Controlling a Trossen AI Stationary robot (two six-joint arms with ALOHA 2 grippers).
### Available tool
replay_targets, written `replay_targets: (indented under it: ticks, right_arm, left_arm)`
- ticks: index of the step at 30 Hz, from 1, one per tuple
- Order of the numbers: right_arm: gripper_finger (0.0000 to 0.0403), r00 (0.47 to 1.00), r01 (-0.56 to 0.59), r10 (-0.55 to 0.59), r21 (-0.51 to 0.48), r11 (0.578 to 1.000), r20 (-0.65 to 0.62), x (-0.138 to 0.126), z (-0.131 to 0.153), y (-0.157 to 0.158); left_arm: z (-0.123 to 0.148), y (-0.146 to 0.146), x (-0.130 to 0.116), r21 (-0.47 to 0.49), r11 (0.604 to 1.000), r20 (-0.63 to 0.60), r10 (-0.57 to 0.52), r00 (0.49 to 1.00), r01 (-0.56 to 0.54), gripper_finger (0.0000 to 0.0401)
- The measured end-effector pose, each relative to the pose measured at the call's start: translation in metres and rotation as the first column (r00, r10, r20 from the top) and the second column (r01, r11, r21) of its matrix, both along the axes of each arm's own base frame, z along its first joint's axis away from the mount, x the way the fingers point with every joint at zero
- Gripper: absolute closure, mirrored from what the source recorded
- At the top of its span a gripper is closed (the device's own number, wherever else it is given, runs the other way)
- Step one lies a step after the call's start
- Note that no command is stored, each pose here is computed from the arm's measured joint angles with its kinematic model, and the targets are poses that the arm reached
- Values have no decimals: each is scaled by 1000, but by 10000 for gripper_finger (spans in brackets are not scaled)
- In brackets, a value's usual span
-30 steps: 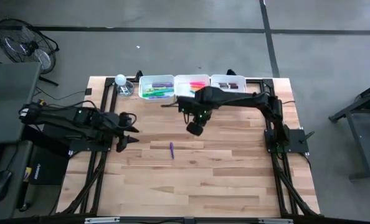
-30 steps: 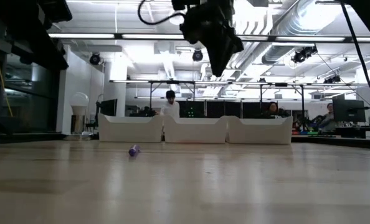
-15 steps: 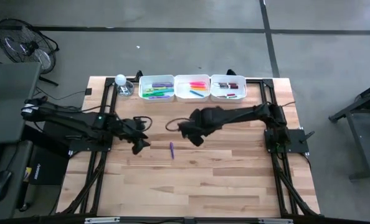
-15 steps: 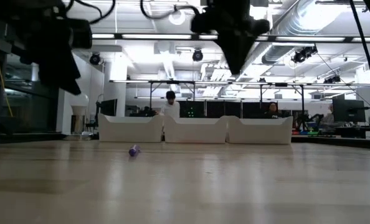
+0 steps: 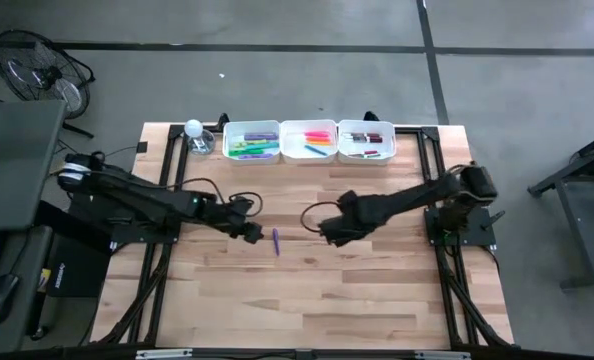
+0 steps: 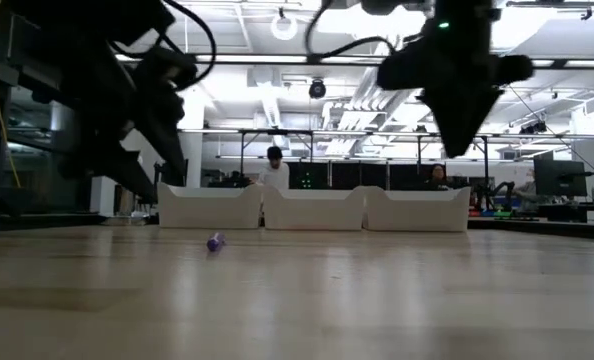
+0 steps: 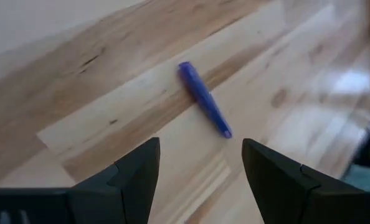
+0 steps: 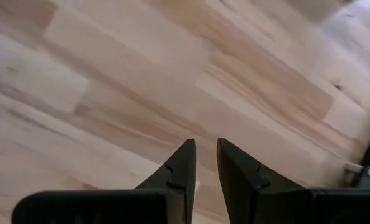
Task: Pick & Place Markers
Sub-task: Put the violet pen into the middle white bin
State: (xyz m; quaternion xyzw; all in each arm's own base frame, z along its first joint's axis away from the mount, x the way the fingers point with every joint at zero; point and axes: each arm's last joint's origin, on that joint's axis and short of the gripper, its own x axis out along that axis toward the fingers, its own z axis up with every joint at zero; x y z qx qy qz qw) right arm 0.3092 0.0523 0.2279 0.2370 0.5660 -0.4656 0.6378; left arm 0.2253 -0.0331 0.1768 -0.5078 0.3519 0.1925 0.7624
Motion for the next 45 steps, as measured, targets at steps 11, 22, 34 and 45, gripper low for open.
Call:
replay_targets:
  ticks: [11,22,34,45]
  right_arm:
    - [348,991,-5,13,-54,999,134,-70,12,-4]
    - [348,964,-83,86,-22,996,251,-101,3,-12]
    - [348,952,-162,162,-19,987,261,-105,-4,-9]
    - [348,931,-211,211,-31,977,298,-99,-3,-8]
  left_arm:
    - [-12,-7,50,-35,994,-124,101,987,-106,177]
    - [-23,-13,92,-3,989,-308,139,941,-147,177]
    - [-28,-19,108,28,996,-411,92,907,-89,177]
    - [-37,-25,103,79,975,-480,-144,865,206,177]
